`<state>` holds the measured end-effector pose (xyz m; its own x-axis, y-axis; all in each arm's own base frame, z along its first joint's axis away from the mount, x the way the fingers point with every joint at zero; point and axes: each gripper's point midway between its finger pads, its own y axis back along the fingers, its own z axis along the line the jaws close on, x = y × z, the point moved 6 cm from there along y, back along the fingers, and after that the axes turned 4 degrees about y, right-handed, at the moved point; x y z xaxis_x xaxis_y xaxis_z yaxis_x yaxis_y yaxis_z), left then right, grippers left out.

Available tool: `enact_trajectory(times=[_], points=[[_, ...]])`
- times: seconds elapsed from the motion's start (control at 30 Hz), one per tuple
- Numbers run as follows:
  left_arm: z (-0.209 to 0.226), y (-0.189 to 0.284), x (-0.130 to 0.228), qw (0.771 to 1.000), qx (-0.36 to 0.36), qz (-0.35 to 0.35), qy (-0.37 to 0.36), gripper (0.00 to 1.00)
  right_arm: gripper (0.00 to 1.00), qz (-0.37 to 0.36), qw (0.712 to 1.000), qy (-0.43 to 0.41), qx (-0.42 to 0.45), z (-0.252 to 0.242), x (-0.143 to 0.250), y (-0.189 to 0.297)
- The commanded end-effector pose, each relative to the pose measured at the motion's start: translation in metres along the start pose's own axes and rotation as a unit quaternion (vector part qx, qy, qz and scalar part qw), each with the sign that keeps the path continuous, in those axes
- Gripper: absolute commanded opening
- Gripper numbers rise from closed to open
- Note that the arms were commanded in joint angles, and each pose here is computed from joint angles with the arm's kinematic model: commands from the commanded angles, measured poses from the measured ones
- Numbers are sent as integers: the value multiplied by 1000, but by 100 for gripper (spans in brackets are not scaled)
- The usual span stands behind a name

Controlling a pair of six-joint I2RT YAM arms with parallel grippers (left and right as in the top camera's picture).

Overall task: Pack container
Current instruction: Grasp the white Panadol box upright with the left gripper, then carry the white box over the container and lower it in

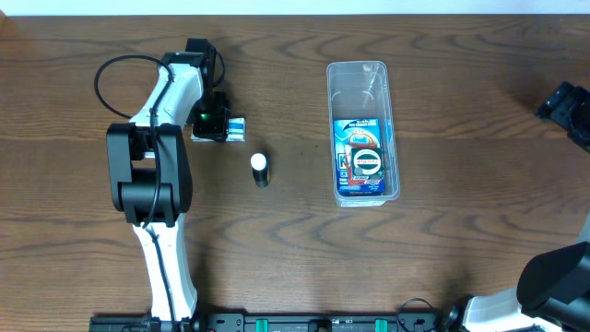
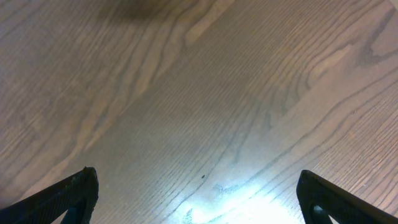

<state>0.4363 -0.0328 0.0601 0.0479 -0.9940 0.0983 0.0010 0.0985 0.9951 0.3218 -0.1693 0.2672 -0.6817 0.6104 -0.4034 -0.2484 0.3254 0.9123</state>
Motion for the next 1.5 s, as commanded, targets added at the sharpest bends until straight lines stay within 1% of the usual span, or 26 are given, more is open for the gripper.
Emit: enact_trajectory(times=[0.0, 0.03, 0.17, 0.27, 0.43, 0.53, 0.67, 0.73, 0.83, 0.97, 1.1, 1.2, 1.23, 1.3, 1.33, 1.4, 1.47], points=[[4, -13, -3, 1000, -18, -9, -21, 47, 99, -5, 1000, 0, 5, -4, -1, 3], [4, -12, -3, 999, -16, -9, -28, 50, 99, -5, 1000, 0, 5, -4, -1, 3], [2, -5, -2, 999, -8, -4, -42, 50, 99, -5, 1000, 0, 5, -4, -1, 3], [-2, 10, 0, 998, 13, -3, -64, 50, 99, -5, 1000, 0, 5, -4, -1, 3], [-11, 50, 5, 992, 66, -4, -106, 47, 99, -5, 1000, 0, 5, -4, -1, 3], [-12, 77, 8, 987, 98, -6, -123, 40, 99, -5, 1000, 0, 5, -4, -1, 3], [-9, 112, 12, 981, 141, -7, -135, 41, 99, -5, 1000, 0, 5, -4, -1, 3], [-8, 133, 18, 973, 171, -1, -152, 41, 99, -5, 1000, 0, 5, -4, -1, 3], [-5, 165, 36, 956, 223, 15, -190, 41, 99, -5, 1000, 0, 5, -4, -1, 3], [5, 204, 75, 923, 290, 26, -254, 42, 99, -5, 1000, 0, 5, -4, -1, 3], [23, 232, 136, 876, 346, 42, -334, 42, 99, -5, 1000, 0, 5, -4, -1, 3], [37, 239, 187, 837, 376, 58, -393, 42, 99, -5, 1000, 0, 5, -4, -1, 3], [42, 239, 201, 829, 382, 58, -405, 42, 99, -5, 1000, 0, 5, -4, -1, 3], [54, 236, 226, 818, 387, 37, -425, 43, 99, -5, 1000, 0, 5, -4, -1, 3], [59, 235, 235, 812, 389, 21, -434, 47, 99, -5, 1000, 0, 5, -4, -1, 3], [73, 230, 254, 797, 392, -27, -459, 50, 99, -5, 1000, 0, 5, -4, -1, 3], [80, 228, 264, 785, 394, -58, -475, 52, 99, -5, 1000, 0, 5, -4, -1, 3]])
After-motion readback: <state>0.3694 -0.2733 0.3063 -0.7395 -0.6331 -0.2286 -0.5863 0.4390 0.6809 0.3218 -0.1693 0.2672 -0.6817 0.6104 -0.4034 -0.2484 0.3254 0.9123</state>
